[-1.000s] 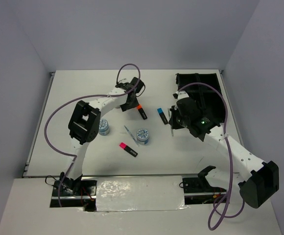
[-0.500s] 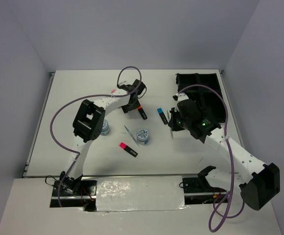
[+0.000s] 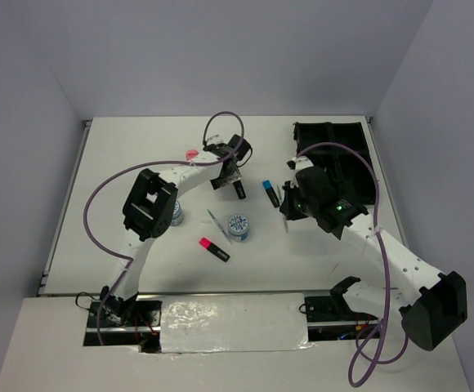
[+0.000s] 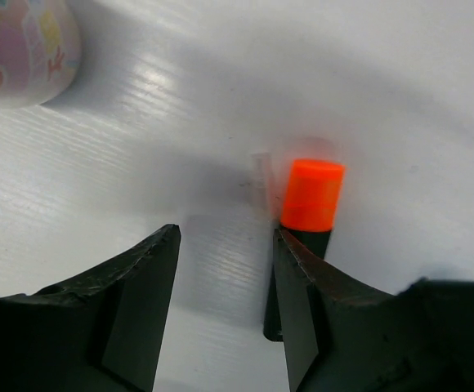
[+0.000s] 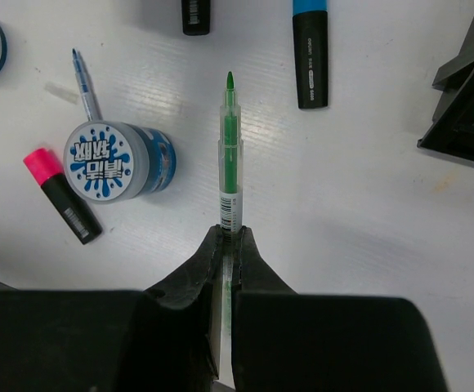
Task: Sort the stationery into containers
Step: Close the pen cap on the pen.
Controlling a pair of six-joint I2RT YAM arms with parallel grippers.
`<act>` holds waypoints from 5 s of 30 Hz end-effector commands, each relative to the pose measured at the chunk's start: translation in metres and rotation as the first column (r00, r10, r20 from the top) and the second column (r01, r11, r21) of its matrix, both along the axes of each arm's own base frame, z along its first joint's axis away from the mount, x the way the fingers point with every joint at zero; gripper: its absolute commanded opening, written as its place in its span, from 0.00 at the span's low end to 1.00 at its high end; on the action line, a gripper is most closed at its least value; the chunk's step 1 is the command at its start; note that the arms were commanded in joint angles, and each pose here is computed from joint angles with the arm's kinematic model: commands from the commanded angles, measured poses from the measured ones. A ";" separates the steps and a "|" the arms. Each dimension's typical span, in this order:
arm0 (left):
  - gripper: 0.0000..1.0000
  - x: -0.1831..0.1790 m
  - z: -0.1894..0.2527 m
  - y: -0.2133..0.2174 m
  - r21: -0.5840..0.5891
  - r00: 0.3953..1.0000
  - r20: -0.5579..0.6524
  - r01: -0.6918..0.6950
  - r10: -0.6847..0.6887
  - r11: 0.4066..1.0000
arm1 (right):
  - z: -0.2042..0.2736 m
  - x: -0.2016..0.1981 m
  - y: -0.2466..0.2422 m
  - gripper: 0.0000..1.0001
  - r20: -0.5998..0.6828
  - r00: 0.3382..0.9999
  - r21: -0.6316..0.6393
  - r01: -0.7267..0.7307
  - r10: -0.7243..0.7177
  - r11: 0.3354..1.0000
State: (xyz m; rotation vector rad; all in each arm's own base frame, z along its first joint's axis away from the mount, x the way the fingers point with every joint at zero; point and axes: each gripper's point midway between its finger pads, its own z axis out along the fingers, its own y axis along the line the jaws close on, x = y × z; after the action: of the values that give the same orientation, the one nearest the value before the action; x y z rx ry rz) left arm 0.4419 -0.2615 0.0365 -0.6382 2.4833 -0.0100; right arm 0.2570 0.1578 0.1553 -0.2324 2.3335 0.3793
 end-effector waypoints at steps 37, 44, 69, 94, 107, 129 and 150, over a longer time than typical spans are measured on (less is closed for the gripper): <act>0.58 0.035 0.011 0.004 0.031 0.998 0.064 0.006 -0.008 1.000 | -0.005 0.006 0.003 0.00 -0.004 1.000 -0.009 -0.011 0.011 1.000; 0.58 0.037 0.003 -0.002 0.009 0.998 0.058 0.020 -0.021 1.000 | -0.007 0.006 0.004 0.00 -0.007 1.000 -0.010 -0.016 0.016 1.000; 0.46 -0.003 -0.044 -0.023 0.065 0.997 -0.048 0.067 -0.064 0.996 | 0.001 0.005 0.005 0.00 0.017 0.999 0.012 -0.027 0.027 1.000; 0.41 -0.009 -0.065 0.008 0.096 0.993 -0.110 0.059 -0.049 0.994 | 0.004 0.002 0.015 0.00 0.027 0.997 0.053 -0.072 0.071 0.996; 0.12 -0.015 -0.077 0.014 0.117 0.985 -0.154 0.094 -0.075 0.989 | 0.007 0.001 0.014 0.00 0.032 0.997 0.056 -0.072 0.070 0.996; 0.00 0.002 0.196 -0.043 -0.172 0.774 0.553 0.468 -0.308 0.867 | 0.094 -0.013 0.059 0.00 0.317 0.941 0.425 -0.251 0.117 0.870; 0.00 -0.265 0.405 0.014 0.000 -0.019 0.997 0.962 0.070 0.274 | 0.191 -0.131 0.158 0.00 0.564 0.777 0.609 -0.620 0.281 0.494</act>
State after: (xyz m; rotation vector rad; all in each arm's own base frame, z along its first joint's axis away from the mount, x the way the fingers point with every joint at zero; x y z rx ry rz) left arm 0.2082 -0.2566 0.4088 0.2207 1.1675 -1.4865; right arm 0.1158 0.3151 0.3184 -0.5029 1.5462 1.4974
